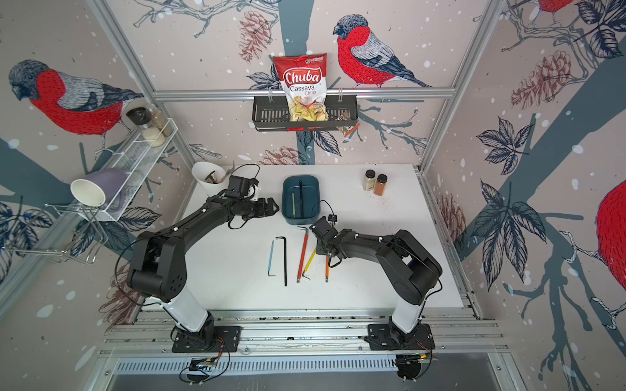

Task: Put the hex key on the desktop into the storage box
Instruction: Pick up the Allen key from the center of the board, then place the Allen key in the storage box.

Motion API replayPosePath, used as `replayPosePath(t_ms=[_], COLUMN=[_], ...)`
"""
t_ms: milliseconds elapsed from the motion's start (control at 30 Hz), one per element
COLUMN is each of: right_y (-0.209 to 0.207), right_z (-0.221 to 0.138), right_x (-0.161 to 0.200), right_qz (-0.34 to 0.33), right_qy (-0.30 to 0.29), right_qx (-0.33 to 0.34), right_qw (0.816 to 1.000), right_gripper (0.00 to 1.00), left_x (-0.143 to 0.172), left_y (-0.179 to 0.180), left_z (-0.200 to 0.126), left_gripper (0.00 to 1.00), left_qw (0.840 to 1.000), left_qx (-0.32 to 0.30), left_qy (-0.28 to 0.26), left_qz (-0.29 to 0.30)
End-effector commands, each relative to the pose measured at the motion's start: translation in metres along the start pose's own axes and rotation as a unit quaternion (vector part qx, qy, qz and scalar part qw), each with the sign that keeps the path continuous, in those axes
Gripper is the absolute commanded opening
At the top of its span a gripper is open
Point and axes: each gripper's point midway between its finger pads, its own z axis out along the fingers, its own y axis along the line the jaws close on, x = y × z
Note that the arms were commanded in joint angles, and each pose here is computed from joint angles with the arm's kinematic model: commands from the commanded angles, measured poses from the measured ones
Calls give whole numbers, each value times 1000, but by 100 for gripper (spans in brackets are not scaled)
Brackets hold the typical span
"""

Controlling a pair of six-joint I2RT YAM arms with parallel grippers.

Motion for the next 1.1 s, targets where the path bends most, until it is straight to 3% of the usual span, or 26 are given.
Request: replayPosePath(t_ms=[0, 367, 600, 1067], right_y=[-2, -4, 5, 28], right_z=[-11, -45, -75, -87], right_x=[7, -36, -72, -159], right_qz=[23, 78, 78, 47], right_qy=[26, -29, -85, -136], right_qx=[-24, -128, -190, -222], right_qw=[999, 988, 975, 964], right_gripper=[0, 0, 0, 0], left_x=[-1, -1, -1, -6], left_y=[-2, -1, -2, -23], left_z=[-1, -2, -2, -13], left_gripper=[95, 95, 95, 95], left_qw=[1000, 1000, 1000, 999], left_qx=[1, 0, 2, 35], left_qy=[-4, -4, -7, -23], left_qz=[-1, -3, -7, 14])
